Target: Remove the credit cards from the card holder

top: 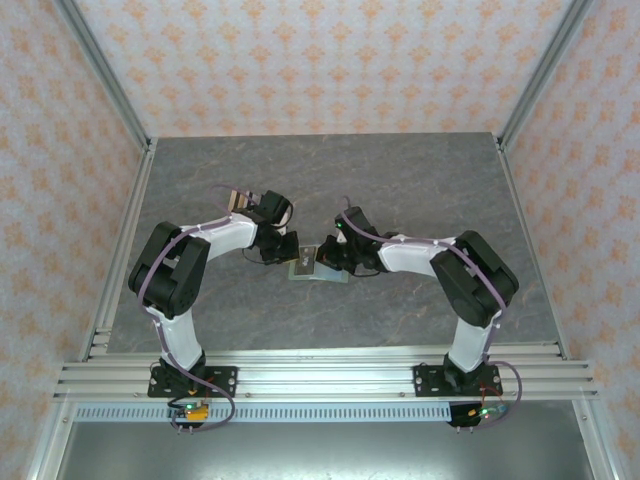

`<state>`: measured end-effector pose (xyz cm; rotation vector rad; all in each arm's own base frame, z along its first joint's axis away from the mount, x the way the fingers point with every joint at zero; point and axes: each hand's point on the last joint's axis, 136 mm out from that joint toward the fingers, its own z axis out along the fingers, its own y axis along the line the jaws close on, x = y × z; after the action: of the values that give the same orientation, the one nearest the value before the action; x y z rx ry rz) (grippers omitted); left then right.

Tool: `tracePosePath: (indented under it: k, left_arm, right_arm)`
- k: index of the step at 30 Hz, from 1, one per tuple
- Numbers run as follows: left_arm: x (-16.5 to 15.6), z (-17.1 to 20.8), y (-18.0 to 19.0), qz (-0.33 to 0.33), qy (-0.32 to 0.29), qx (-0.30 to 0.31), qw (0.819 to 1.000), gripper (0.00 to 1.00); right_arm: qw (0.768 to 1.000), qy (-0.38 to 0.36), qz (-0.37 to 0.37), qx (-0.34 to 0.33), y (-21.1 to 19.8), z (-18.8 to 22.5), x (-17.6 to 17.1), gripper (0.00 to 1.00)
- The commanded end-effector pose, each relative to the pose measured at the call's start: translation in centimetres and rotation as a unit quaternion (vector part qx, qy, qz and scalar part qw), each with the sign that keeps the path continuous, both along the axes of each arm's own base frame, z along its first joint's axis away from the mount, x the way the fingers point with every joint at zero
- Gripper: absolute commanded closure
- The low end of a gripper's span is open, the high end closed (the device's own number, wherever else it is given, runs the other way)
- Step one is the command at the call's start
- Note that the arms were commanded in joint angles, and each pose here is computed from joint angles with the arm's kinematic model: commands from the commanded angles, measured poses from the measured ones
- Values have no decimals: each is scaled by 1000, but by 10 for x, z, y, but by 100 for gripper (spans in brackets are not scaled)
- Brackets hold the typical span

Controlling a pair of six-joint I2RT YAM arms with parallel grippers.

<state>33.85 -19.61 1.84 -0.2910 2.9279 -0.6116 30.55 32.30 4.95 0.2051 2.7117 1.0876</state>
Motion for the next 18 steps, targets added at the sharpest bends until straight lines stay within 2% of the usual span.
tracePosePath:
  k: [1, 18]
  left_arm:
    - [-19, -27, 9, -8, 30, 39, 999, 92]
    - [-24, -30, 12, -7, 34, 41, 999, 92]
  right_arm:
    - [1000, 4, 4, 28, 9, -2, 3, 87]
    - [999, 13, -21, -20, -2, -23, 11, 83]
